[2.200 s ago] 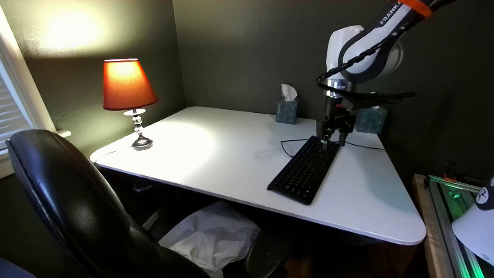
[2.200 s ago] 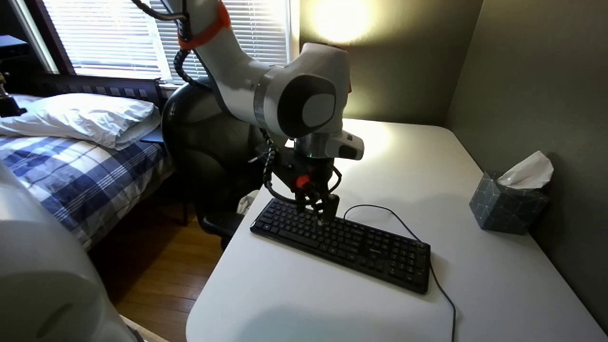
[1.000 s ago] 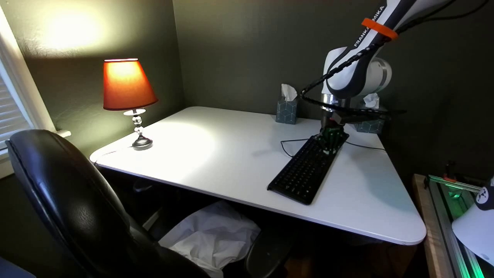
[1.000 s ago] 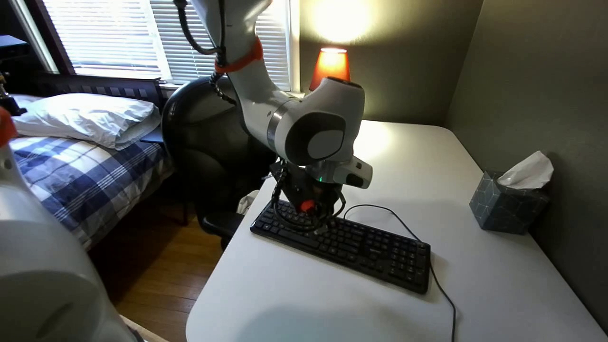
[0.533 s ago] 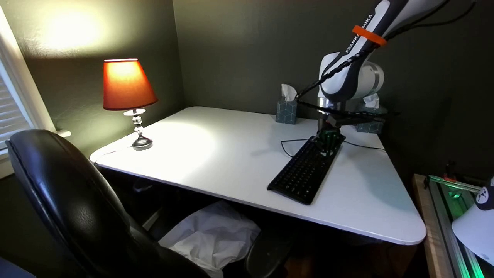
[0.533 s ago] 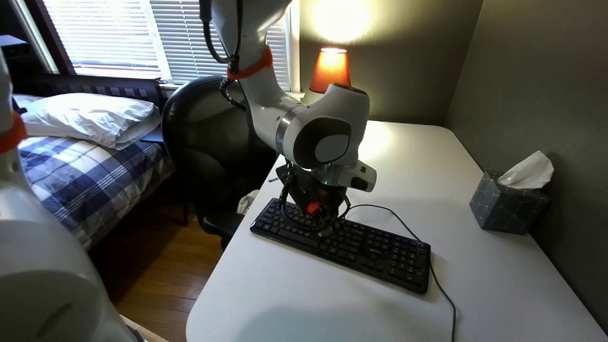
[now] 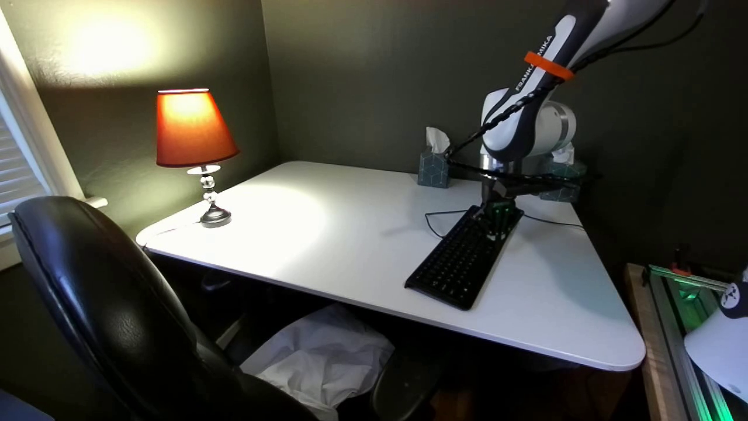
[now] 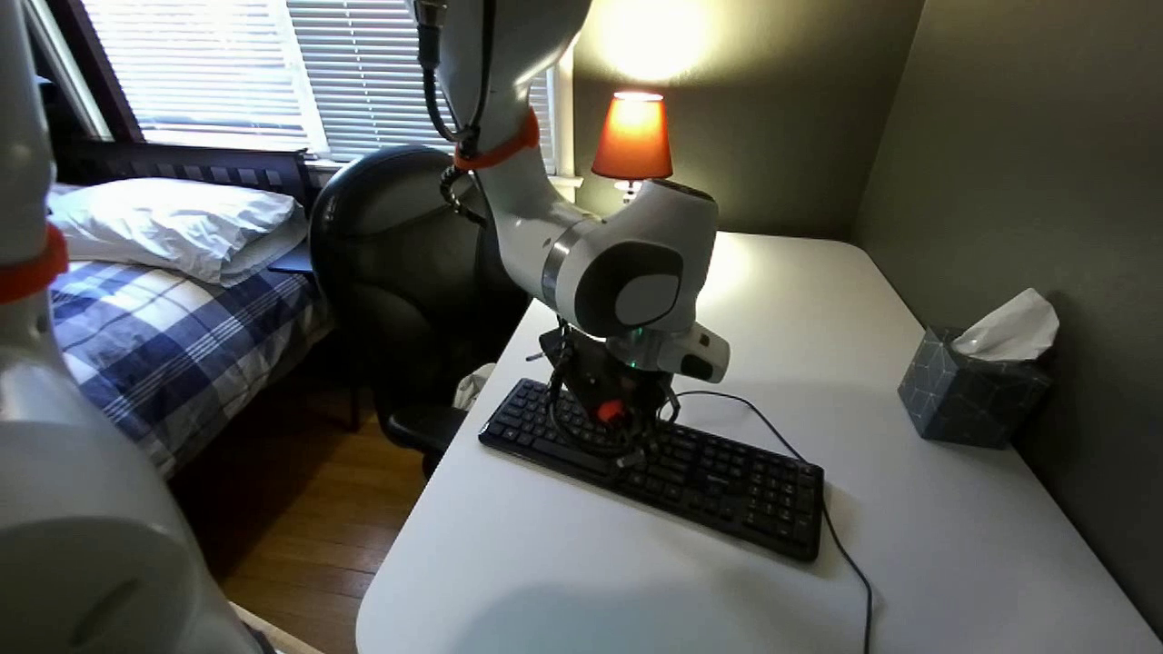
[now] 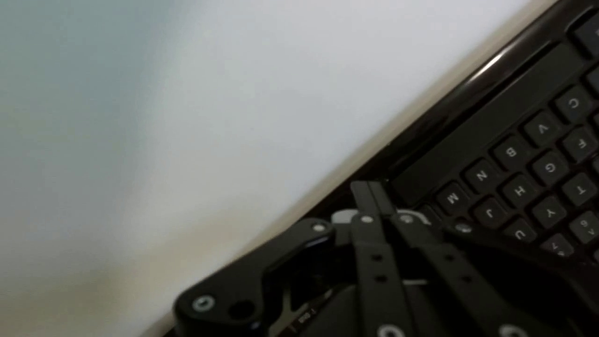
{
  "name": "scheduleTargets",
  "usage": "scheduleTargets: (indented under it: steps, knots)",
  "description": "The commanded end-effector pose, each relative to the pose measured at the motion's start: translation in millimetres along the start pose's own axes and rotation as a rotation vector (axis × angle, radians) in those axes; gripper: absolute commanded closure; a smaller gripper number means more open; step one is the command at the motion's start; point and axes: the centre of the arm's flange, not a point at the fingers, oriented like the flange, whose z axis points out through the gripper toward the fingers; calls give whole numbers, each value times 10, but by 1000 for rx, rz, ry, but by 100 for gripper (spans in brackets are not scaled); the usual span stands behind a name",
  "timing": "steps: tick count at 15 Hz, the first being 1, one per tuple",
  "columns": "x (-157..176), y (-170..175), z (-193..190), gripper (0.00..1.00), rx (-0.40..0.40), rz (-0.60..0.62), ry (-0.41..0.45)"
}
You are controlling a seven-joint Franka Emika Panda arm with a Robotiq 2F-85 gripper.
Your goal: Press a button on the keyboard
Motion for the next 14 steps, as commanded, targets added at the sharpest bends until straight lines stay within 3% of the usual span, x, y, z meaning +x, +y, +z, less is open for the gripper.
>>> scheduleTargets:
  steps: [1, 14]
  knots:
    - [81, 58, 77, 100, 0, 8, -23]
    - [106, 39, 133, 100, 16, -61, -33]
